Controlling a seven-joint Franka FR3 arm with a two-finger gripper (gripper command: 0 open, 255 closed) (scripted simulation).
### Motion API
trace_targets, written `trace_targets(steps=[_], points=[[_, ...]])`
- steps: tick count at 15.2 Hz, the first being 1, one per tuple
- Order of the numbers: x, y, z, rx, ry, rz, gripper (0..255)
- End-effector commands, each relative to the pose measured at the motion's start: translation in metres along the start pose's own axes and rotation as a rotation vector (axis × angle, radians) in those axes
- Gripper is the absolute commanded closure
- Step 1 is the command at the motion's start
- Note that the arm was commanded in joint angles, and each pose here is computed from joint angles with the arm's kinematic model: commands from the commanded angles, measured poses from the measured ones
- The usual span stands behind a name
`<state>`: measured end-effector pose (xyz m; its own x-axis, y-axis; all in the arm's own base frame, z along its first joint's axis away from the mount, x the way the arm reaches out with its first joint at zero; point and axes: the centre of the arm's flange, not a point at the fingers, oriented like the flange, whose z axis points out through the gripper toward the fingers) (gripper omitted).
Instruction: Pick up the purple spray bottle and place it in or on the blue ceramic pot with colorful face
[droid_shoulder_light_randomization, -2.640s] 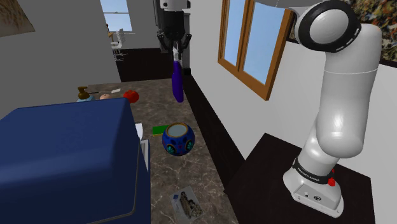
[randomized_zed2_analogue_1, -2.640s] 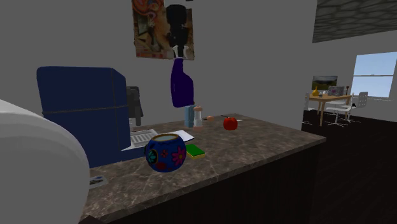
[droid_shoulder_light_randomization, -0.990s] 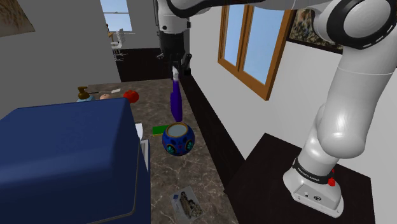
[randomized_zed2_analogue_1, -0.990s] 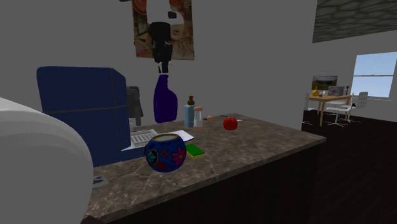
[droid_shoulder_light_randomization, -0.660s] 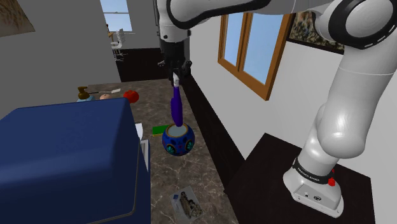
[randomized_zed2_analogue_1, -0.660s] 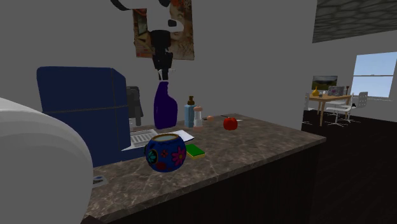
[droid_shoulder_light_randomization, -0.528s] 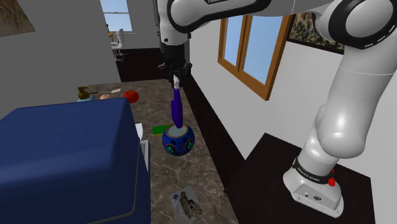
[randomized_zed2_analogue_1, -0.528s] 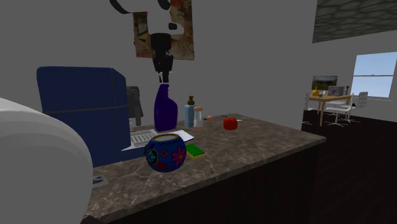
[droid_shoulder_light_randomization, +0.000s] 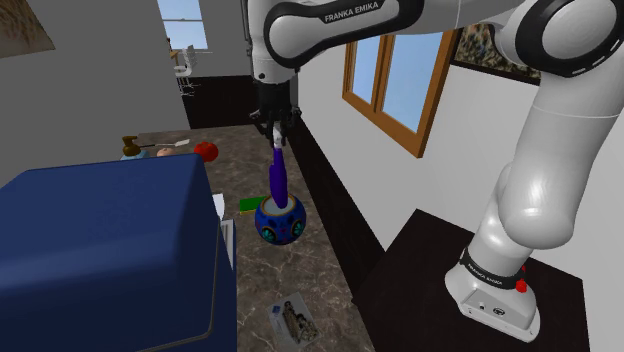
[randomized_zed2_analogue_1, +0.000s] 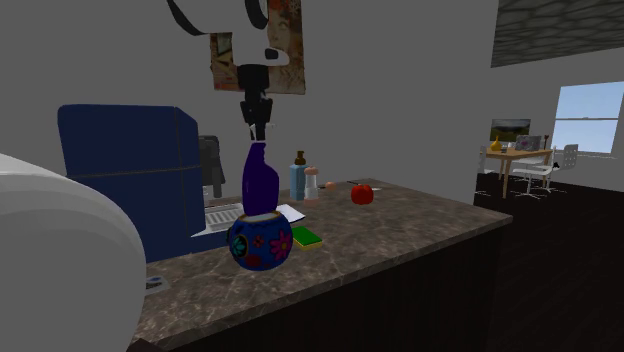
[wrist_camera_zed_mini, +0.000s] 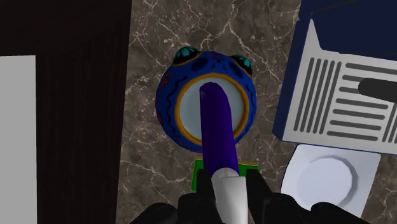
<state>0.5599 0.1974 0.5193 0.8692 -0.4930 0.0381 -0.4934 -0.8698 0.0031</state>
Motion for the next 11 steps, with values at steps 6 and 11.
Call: trace_targets(steps=[6, 11], points=[[0.000, 0.000, 0.000, 0.000, 0.000, 0.000, 0], [0.000, 0.000, -0.013, 0.000, 0.000, 0.000, 0]])
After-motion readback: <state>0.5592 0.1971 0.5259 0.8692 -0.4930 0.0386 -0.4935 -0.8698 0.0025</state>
